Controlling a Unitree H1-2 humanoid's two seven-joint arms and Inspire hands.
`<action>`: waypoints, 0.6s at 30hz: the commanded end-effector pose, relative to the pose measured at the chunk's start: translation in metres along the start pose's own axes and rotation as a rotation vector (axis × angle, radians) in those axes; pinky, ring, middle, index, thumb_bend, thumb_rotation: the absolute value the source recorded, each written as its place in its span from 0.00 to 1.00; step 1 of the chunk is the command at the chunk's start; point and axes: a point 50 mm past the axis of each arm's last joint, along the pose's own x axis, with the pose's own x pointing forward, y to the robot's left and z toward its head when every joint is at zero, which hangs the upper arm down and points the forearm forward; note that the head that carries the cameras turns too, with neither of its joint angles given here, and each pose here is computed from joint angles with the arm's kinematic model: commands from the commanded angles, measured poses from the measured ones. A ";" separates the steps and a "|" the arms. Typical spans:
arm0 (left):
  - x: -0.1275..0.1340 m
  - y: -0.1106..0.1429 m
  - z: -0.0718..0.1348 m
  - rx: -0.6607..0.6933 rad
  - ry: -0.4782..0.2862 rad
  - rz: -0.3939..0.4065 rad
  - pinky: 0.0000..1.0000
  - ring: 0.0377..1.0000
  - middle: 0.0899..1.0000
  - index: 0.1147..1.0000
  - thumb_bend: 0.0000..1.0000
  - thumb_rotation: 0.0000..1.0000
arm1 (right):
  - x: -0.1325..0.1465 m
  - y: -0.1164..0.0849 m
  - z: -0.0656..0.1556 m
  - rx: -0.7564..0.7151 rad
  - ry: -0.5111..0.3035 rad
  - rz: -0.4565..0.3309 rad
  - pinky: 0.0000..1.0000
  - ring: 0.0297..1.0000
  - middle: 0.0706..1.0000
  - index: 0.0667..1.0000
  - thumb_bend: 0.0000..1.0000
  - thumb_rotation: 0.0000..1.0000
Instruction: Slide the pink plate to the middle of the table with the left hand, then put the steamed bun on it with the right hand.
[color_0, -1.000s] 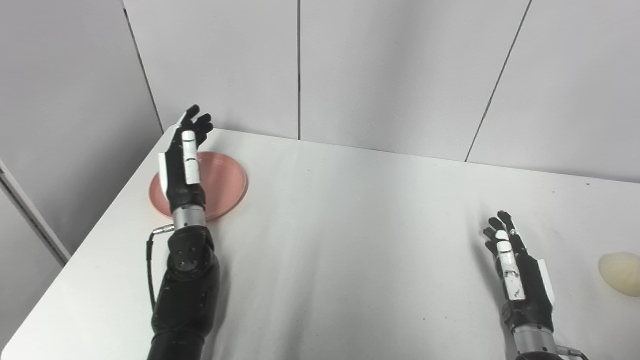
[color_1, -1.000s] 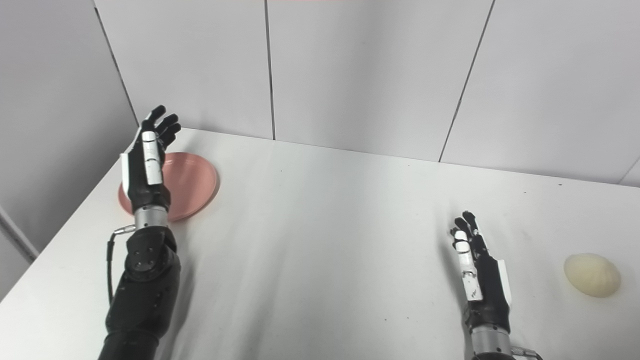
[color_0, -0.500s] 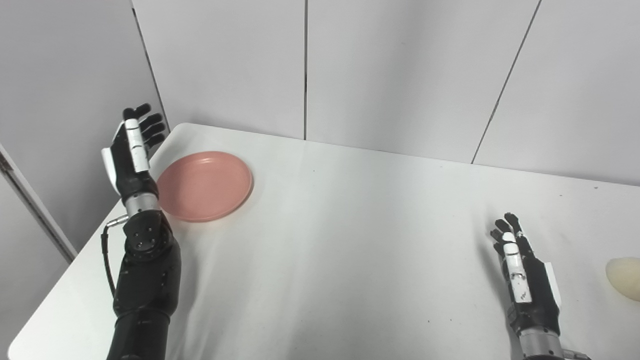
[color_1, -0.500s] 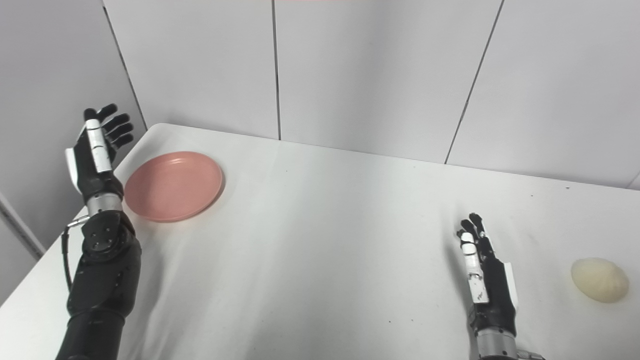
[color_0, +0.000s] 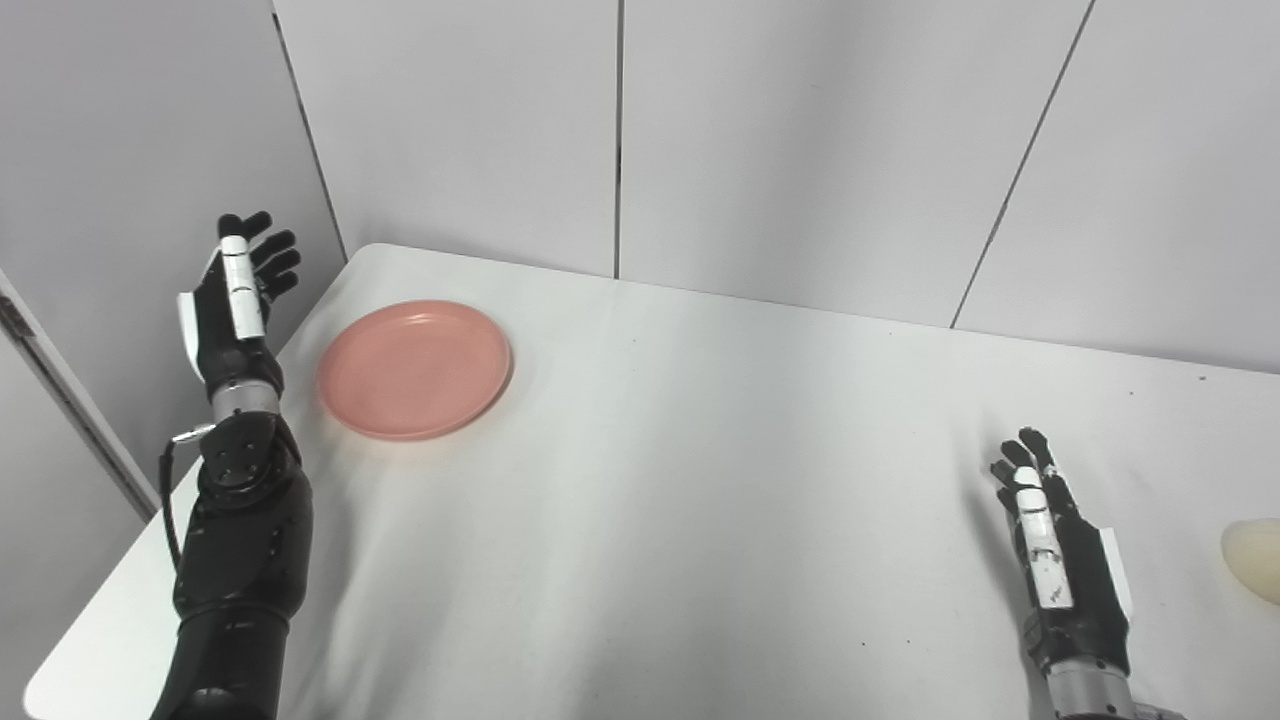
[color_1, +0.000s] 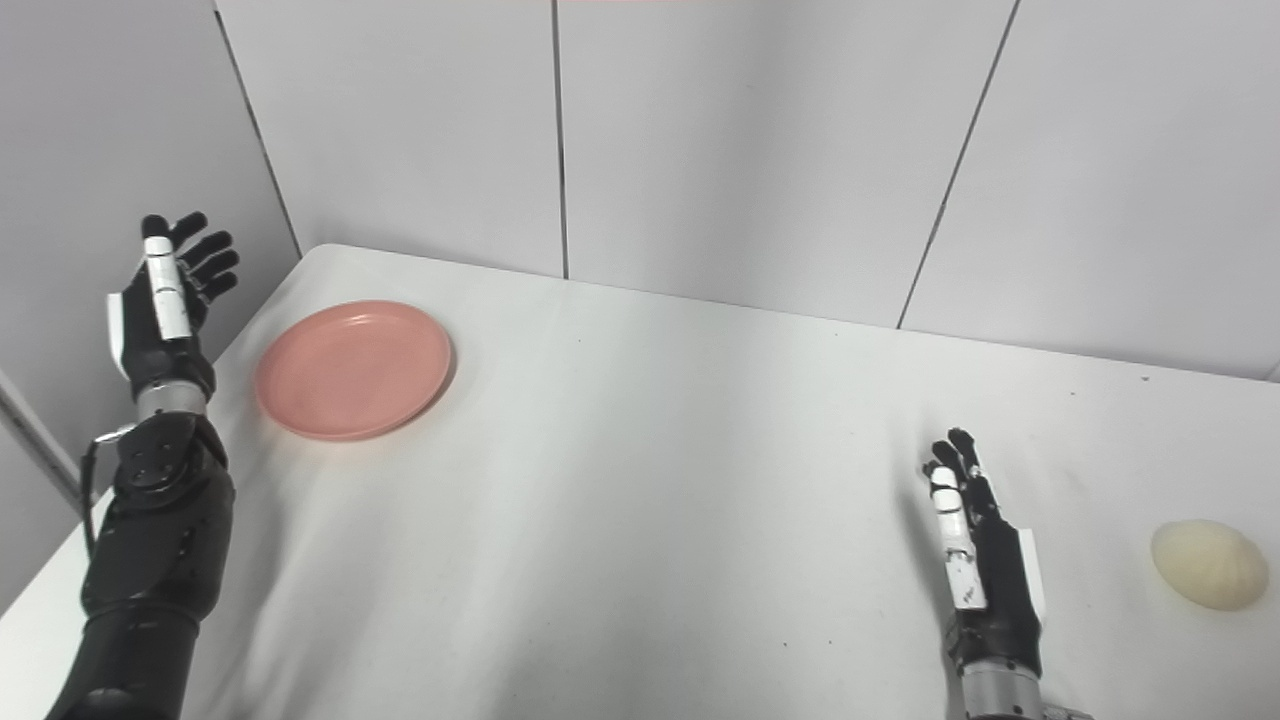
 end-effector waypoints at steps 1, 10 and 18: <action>0.017 0.004 0.023 -0.001 -0.066 -0.029 0.80 0.76 0.73 0.72 0.82 1.00 | 0.006 0.001 0.013 0.006 -0.075 -0.003 0.95 0.90 0.91 0.92 0.41 0.85; 0.014 -0.002 0.007 -0.049 0.020 -0.170 0.83 0.81 0.77 0.76 0.83 1.00 | 0.006 0.001 0.015 0.011 -0.087 -0.006 0.94 0.90 0.91 0.92 0.40 0.83; 0.009 -0.006 -0.009 -0.004 0.094 -0.284 0.97 0.91 0.86 0.85 0.82 1.00 | 0.006 0.000 0.016 0.019 -0.091 -0.006 0.94 0.89 0.90 0.92 0.40 0.84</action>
